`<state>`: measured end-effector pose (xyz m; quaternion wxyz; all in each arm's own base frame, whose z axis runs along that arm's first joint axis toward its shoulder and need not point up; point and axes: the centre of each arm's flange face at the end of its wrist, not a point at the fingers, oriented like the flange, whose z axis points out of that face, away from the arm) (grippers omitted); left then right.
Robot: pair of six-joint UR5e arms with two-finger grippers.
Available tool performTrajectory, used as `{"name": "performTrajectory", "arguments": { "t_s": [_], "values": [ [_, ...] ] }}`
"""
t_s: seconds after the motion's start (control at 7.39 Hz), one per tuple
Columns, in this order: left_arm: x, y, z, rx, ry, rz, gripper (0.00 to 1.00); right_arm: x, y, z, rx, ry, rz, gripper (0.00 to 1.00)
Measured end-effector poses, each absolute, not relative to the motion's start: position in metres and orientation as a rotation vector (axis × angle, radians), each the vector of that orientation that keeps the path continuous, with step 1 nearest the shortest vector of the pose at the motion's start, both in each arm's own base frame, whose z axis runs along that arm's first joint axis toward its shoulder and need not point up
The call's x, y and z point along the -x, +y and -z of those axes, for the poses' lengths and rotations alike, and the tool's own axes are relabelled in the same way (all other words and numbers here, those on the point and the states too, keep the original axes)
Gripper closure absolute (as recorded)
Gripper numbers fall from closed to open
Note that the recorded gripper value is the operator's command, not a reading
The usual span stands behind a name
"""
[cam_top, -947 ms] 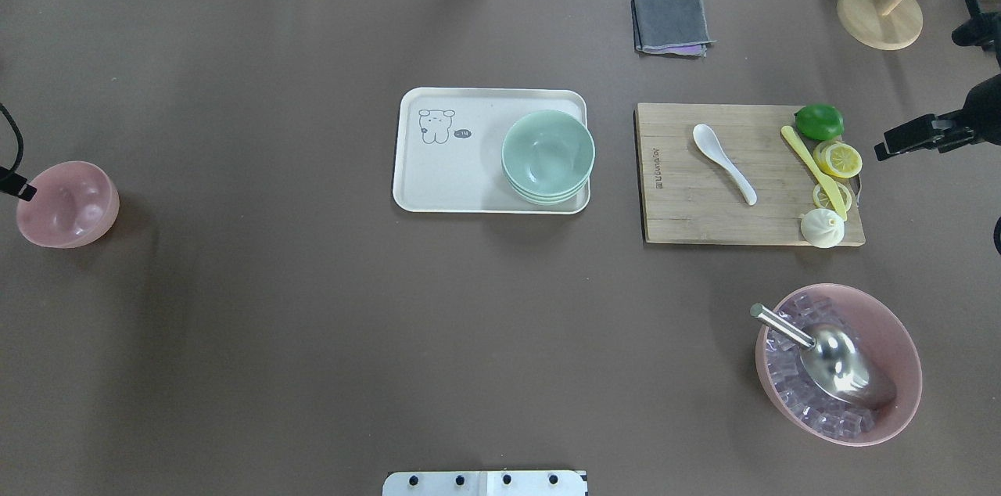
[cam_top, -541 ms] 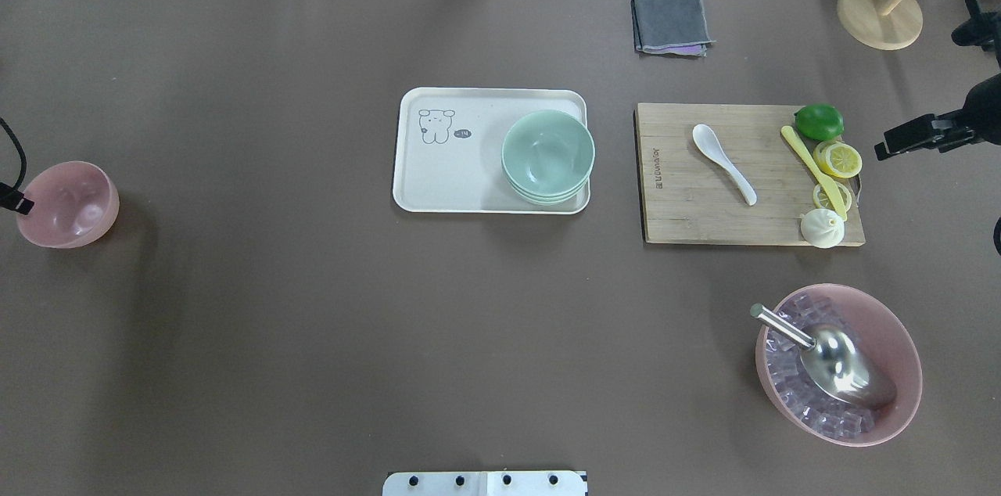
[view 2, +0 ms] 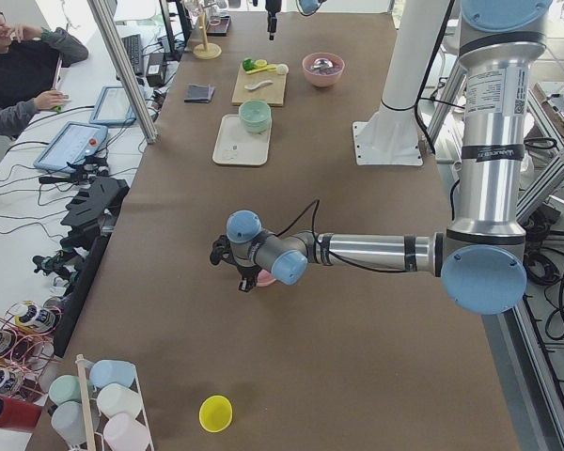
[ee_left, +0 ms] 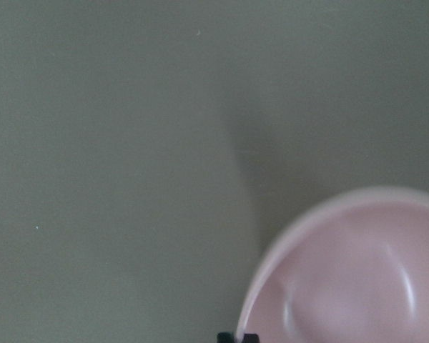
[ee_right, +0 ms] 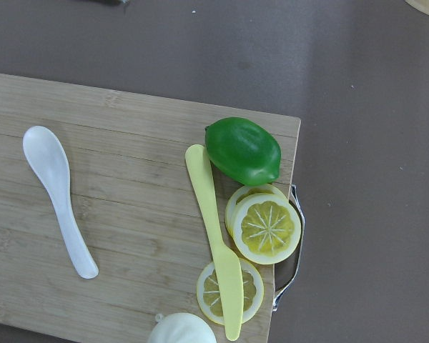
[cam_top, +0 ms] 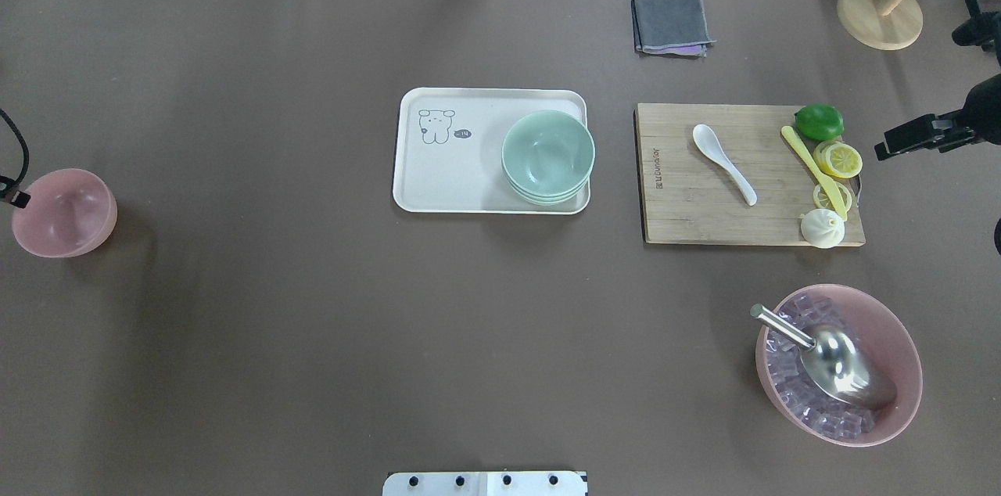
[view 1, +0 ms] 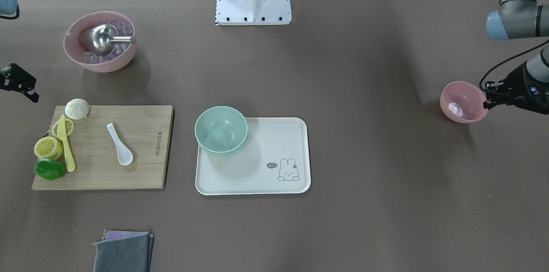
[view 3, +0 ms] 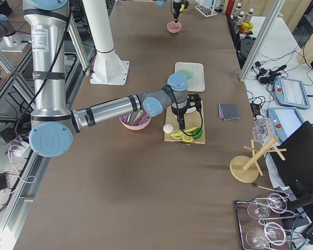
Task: Stack pink bowl on green and place spoon
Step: 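Lower the left gripper onto the rim of the pink bowl and grasp it, then carry the pink bowl with the left gripper over the green bowl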
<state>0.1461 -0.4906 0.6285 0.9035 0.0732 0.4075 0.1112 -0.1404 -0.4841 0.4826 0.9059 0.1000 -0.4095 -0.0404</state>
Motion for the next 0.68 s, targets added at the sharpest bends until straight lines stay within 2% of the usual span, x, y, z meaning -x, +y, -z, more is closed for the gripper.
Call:
{"name": "performTrajectory", "arguments": {
  "t_s": [0.27, 0.68],
  "values": [
    [-0.149, -0.492, -0.587, -0.138, 0.901, -0.155, 1.00, 0.141, -0.484, -0.482, -0.208, -0.846, 0.084, 0.00],
    [-0.166, -0.512, -0.460, -0.069, 0.981, 0.014, 1.00, 0.141, -0.484, -0.482, -0.208, -0.847, 0.084, 0.00]
  ]
}}
